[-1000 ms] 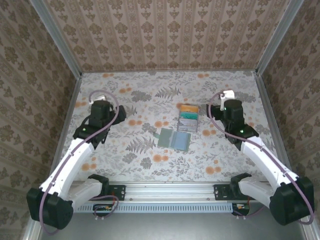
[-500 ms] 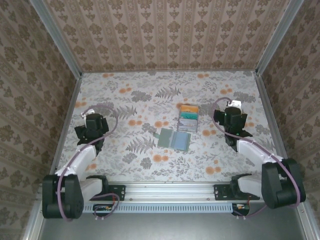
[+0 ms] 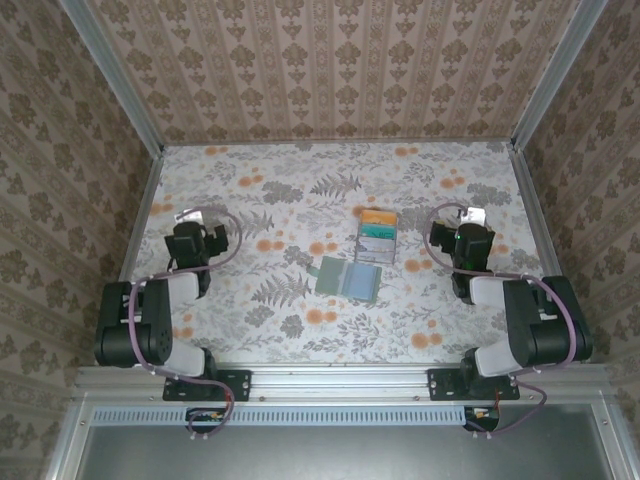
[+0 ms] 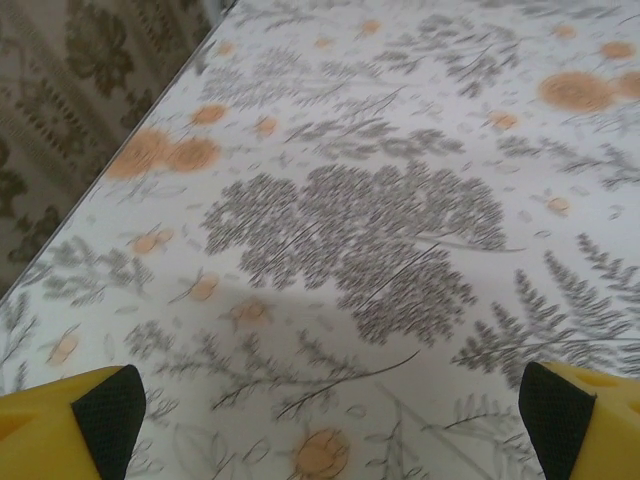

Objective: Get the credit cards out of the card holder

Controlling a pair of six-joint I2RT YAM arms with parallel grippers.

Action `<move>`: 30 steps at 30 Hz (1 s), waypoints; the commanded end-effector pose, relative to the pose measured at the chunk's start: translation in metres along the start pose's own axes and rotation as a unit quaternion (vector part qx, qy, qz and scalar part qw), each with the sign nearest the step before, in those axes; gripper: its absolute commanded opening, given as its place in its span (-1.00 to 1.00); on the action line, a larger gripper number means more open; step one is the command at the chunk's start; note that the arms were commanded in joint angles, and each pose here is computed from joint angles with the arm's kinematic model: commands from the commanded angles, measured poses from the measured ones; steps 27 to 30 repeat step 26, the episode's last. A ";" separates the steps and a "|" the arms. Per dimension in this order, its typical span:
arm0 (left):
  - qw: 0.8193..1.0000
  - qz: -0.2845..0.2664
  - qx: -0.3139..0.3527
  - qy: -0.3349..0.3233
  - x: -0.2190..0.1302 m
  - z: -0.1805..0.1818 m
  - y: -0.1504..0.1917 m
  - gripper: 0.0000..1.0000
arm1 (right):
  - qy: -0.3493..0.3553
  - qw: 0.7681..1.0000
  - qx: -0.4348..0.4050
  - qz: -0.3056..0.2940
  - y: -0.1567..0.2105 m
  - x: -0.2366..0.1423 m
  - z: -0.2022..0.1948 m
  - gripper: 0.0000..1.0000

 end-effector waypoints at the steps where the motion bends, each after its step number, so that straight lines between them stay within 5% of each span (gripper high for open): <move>1: 0.997 -0.051 0.027 0.050 0.004 -0.009 -0.004 1.00 | -0.047 0.997 -0.003 -0.054 -0.001 0.005 0.007 0.99; 30: 0.994 -0.054 0.050 0.085 0.004 -0.018 -0.002 1.00 | -0.046 0.998 -0.019 -0.030 -0.004 0.007 0.013 0.99</move>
Point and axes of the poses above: each hand's point on the last joint's axis, 136 mm out from that joint toward the fingers, its own x axis out along the fingers, its own z axis along the line the jaws close on, y = z × x, the point moved 9 cm from there along -x, back along the fingers, and after that the axes turned 1 degree about x, right-handed, at the moved point
